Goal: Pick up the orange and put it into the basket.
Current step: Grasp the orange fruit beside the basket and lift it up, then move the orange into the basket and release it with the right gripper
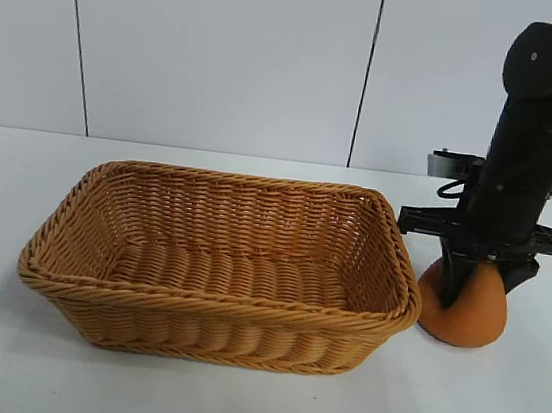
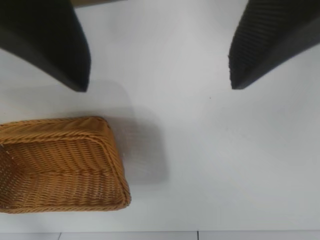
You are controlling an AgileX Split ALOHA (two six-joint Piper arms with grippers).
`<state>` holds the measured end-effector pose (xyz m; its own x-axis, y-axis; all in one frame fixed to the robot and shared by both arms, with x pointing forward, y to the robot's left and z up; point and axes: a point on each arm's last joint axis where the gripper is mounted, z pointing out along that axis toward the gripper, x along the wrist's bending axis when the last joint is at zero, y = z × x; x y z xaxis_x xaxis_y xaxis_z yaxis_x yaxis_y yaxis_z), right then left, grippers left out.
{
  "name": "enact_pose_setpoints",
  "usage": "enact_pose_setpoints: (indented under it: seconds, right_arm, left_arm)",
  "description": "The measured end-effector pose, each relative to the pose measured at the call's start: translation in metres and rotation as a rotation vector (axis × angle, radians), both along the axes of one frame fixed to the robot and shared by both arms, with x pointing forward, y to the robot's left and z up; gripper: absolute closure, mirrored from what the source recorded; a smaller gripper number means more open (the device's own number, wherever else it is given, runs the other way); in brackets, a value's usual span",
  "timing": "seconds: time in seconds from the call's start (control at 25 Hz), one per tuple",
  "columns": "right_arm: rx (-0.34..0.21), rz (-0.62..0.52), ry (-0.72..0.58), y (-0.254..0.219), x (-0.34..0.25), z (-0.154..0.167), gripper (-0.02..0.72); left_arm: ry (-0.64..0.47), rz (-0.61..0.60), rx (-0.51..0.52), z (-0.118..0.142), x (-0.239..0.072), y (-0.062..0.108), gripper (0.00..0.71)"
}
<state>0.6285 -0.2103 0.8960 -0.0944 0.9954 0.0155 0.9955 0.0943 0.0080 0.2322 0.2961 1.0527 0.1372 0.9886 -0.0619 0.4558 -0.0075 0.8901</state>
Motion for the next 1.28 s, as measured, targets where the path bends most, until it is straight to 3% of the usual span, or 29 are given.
enact_pose_setpoints:
  seconds: [0.16, 0.4, 0.56, 0.88, 1.12, 1.28]
  right_arm:
    - [0.011, 0.002, -0.055, 0.000, -0.001, 0.025, 0.638]
    - [0.040, 0.006, -0.209, -0.004, -0.014, 0.096, 0.638]
    - [0.066, 0.001, -0.276, -0.005, -0.023, 0.126, 0.638]
    - [0.162, 0.070, -0.300, 0.039, -0.035, 0.134, 0.639]
    - [0.315, 0.175, -0.362, 0.109, -0.056, 0.138, 0.639]
    - [0.375, 0.237, -0.399, 0.146, -0.066, 0.131, 0.639]
  left_arm:
    - [0.000, 0.000, 0.000, 0.000, 0.000, 0.000, 0.161]
    - [0.000, 0.000, 0.000, 0.000, 0.000, 0.000, 0.161]
    - [0.000, 0.000, 0.000, 0.000, 0.000, 0.000, 0.161]
    - [0.000, 0.000, 0.000, 0.000, 0.000, 0.000, 0.161]
    - [0.000, 0.001, 0.001, 0.000, 0.000, 0.000, 0.161]
    - [0.000, 0.001, 0.001, 0.000, 0.000, 0.000, 0.161]
